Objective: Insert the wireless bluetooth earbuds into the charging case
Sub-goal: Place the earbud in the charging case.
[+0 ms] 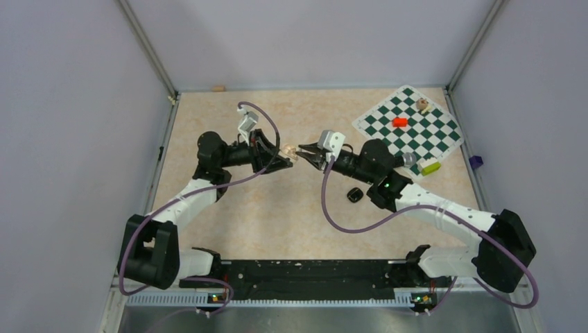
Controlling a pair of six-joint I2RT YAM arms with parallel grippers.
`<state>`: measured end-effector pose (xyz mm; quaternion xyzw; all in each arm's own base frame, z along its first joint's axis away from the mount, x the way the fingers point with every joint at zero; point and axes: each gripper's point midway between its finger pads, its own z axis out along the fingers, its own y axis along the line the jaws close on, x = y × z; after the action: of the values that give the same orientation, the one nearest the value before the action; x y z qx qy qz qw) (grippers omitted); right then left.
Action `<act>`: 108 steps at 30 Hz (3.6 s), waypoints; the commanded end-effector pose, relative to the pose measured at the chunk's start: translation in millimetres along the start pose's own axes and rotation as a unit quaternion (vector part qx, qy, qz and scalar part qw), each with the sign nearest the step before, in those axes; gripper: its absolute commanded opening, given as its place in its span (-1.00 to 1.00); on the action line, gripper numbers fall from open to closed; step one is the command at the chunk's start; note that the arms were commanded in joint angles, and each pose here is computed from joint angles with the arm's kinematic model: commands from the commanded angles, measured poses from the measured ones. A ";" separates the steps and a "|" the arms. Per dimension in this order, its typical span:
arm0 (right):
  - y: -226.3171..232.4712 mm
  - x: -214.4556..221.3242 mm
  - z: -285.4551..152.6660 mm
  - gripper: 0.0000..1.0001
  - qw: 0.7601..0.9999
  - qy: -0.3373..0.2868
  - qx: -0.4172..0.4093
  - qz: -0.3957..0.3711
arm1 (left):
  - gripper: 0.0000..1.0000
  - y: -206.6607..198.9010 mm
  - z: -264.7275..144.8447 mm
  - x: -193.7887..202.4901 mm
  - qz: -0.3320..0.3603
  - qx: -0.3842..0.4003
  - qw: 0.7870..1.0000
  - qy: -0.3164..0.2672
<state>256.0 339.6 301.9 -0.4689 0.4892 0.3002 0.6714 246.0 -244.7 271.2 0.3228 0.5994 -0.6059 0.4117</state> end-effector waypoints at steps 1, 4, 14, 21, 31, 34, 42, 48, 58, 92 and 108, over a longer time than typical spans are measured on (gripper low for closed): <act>14.0 -9.6 11.6 -0.83 1.000 -0.010 -0.018 0.000 | -1.00 3.2 -0.5 -24.4 0.036 -0.024 0.998 -0.046; 13.2 -8.1 13.7 -0.83 1.000 -0.006 -0.014 -0.002 | -1.00 4.8 -0.7 -23.8 0.035 -0.026 0.998 -0.047; 6.6 -14.6 12.2 -0.83 1.000 -0.014 0.002 -0.009 | -1.00 26.3 -0.6 -18.4 0.008 -0.069 0.997 -0.043; -8.1 -16.2 17.5 -0.84 0.999 0.005 0.047 0.015 | -1.00 32.7 -2.0 -17.8 0.009 -0.087 0.995 -0.047; -0.7 -10.8 25.5 -0.82 0.999 0.020 0.040 0.011 | -1.00 23.5 -1.7 -11.4 0.021 -0.062 0.997 -0.034; 3.3 -15.4 24.2 -0.81 0.999 0.017 0.026 0.011 | -1.00 22.3 -2.2 -9.7 0.025 -0.059 0.998 -0.031; 8.4 -17.4 26.6 -0.75 1.000 0.022 0.008 0.018 | -1.00 16.3 -2.7 -3.6 0.039 -0.042 0.998 -0.018; 11.5 -21.2 26.1 -0.73 0.999 0.019 -0.001 0.028 | -1.00 10.6 -3.1 -5.6 0.047 -0.034 0.998 -0.019; 10.5 -24.0 26.3 -0.63 0.999 0.024 0.001 0.046 | -1.00 6.0 -3.5 -8.7 0.055 -0.027 0.998 -0.026; -23.3 -91.1 -14.0 0.44 0.996 -0.023 -0.021 0.083 | -1.00 -15.5 -8.6 -12.2 0.089 0.009 0.996 -0.028; -68.0 -15.1 -27.5 0.79 0.995 0.046 0.084 0.029 | -1.00 -60.0 -35.7 -58.2 0.191 0.015 0.980 -0.042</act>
<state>279.3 299.3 334.3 -0.4249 0.5574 0.2900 0.6516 222.1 -219.8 305.7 0.3885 0.5428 -0.5658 0.4841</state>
